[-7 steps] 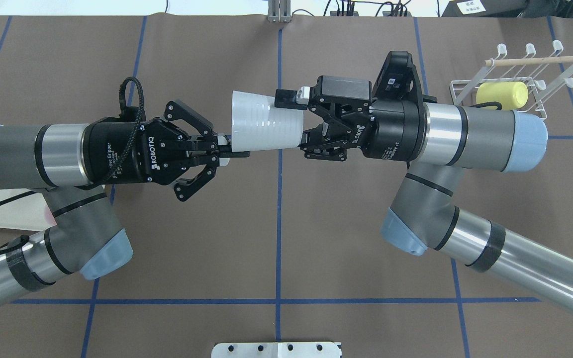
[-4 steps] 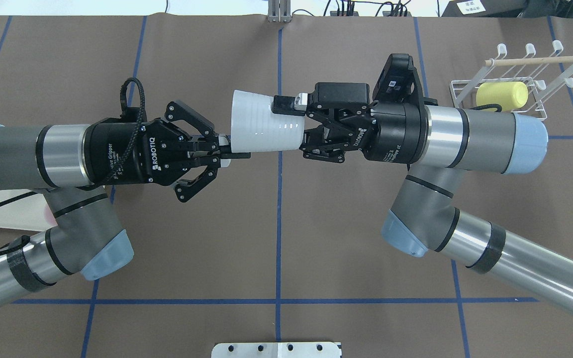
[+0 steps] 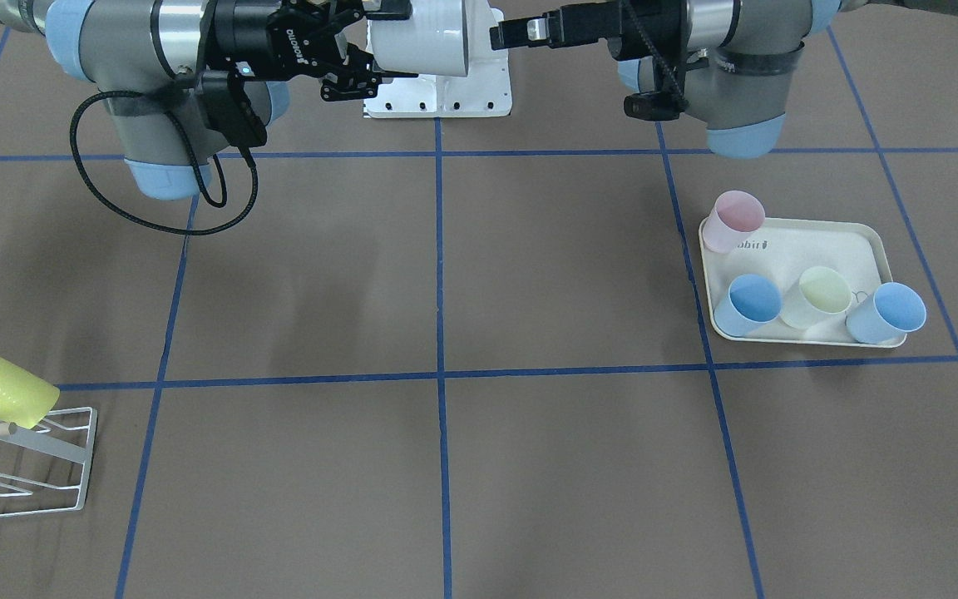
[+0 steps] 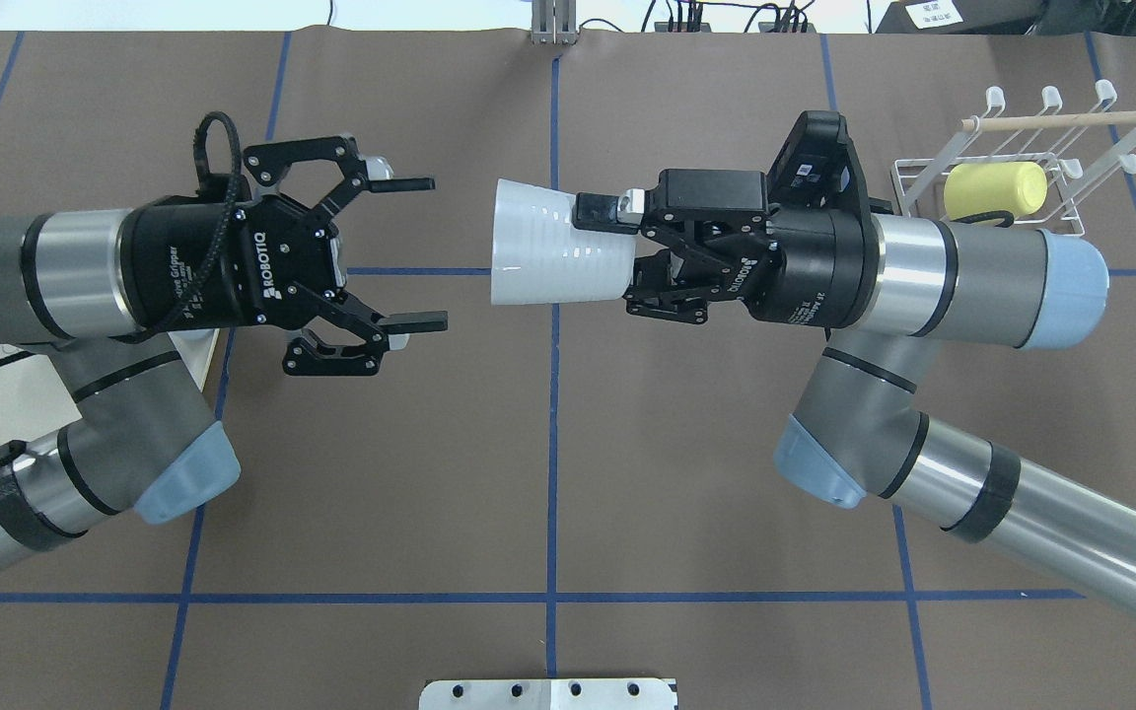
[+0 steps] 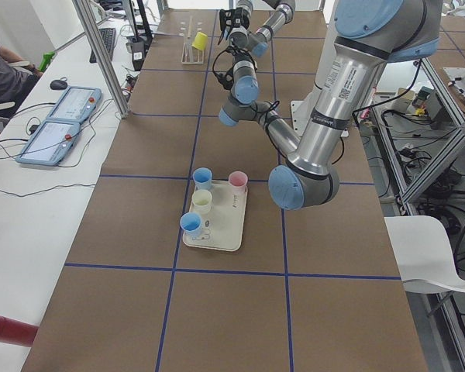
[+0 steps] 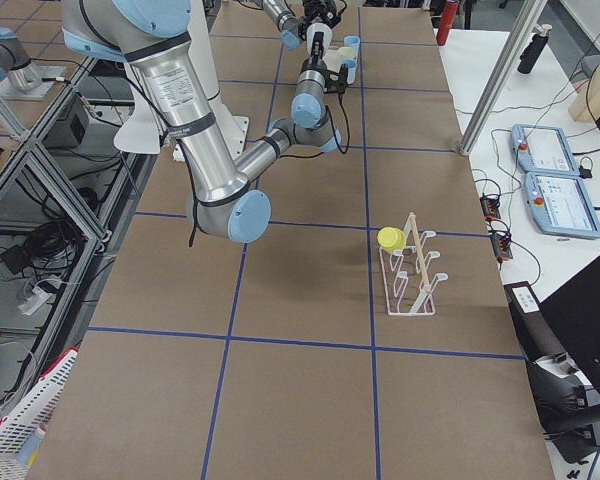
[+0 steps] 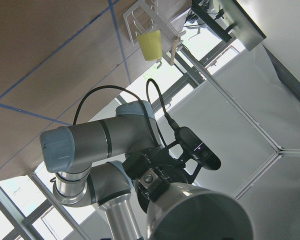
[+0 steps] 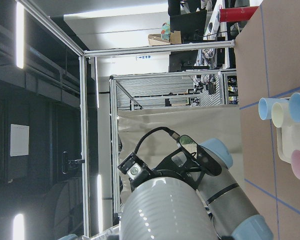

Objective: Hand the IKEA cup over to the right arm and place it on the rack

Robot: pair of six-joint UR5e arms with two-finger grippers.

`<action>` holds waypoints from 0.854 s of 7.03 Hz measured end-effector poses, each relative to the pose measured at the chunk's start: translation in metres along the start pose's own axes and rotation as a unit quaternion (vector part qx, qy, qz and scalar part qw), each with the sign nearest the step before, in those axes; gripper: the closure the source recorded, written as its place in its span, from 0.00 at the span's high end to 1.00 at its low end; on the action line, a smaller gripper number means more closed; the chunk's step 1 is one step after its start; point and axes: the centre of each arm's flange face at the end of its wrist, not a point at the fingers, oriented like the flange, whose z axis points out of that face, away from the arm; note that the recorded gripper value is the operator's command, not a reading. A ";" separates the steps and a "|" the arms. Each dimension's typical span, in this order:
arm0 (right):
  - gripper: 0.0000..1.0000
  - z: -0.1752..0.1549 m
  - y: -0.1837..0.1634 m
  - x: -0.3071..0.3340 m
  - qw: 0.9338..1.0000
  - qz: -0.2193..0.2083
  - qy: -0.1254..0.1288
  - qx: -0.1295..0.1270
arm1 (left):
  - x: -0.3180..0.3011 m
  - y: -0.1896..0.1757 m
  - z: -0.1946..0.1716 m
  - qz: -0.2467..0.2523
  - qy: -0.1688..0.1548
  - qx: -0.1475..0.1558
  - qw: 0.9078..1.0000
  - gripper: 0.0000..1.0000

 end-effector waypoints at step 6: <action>0.00 -0.168 -0.096 0.000 0.951 -0.139 0.272 0.054 | 0.067 -0.065 -0.106 0.180 -0.163 0.162 0.956 1.00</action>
